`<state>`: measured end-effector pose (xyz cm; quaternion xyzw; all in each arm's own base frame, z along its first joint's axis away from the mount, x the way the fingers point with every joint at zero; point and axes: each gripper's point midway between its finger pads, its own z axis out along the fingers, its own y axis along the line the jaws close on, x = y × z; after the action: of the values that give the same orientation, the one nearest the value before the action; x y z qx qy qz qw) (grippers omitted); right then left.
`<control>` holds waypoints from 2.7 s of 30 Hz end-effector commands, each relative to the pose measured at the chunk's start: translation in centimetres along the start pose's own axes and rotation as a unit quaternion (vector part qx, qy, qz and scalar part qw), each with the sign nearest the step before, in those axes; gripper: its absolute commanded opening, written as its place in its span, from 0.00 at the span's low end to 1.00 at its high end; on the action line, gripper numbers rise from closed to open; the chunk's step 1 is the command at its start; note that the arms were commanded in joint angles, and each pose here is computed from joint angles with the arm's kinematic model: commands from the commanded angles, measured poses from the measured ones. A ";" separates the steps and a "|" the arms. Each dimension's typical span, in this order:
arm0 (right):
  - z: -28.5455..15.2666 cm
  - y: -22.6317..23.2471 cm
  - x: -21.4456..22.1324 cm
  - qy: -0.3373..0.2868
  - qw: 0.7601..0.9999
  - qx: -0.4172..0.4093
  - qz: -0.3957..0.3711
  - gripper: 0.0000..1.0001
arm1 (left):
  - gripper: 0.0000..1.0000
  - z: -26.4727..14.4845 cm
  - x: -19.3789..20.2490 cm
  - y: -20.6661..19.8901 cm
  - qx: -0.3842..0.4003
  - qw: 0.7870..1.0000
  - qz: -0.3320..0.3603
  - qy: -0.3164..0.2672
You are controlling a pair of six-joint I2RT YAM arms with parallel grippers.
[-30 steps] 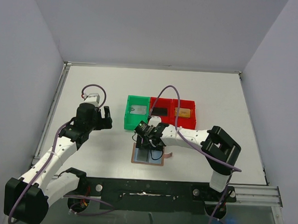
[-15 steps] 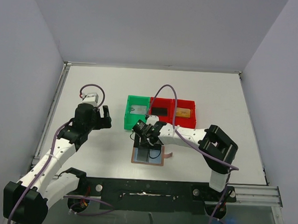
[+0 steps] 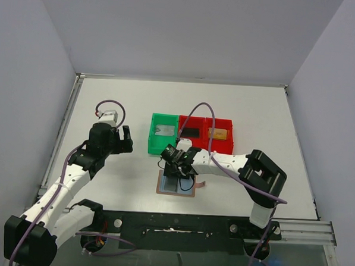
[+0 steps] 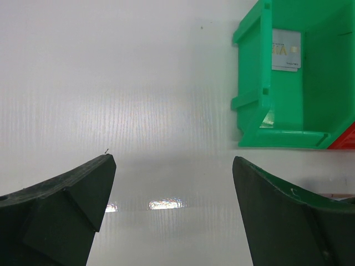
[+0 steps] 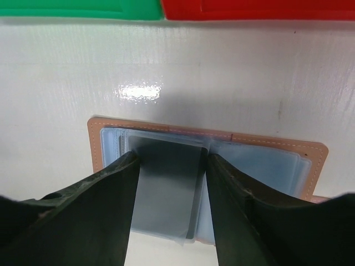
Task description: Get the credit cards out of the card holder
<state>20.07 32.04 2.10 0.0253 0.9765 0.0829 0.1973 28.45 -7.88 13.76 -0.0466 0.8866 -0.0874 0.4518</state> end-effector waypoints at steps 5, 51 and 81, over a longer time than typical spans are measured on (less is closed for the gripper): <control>1.1 -0.1 1.3 0.005 0.999 -0.035 0.036 0.44 | 0.88 0.1 -1.8 -0.7 0.017 0.999 0.002 -0.029; 1.2 -0.3 2.0 0.022 0.947 -0.275 0.164 0.00 | 0.65 -3.2 11.0 -13.7 0.280 0.930 -0.126 0.204; -2.5 1.4 -0.5 -0.023 0.935 -0.329 0.134 0.00 | 0.58 -2.7 13.1 -13.7 0.269 0.928 -0.142 0.214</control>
<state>18.84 32.59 3.11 0.1043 0.8877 0.4103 0.1811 18.09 -22.14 6.57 -0.0438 0.9030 -0.3713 0.2116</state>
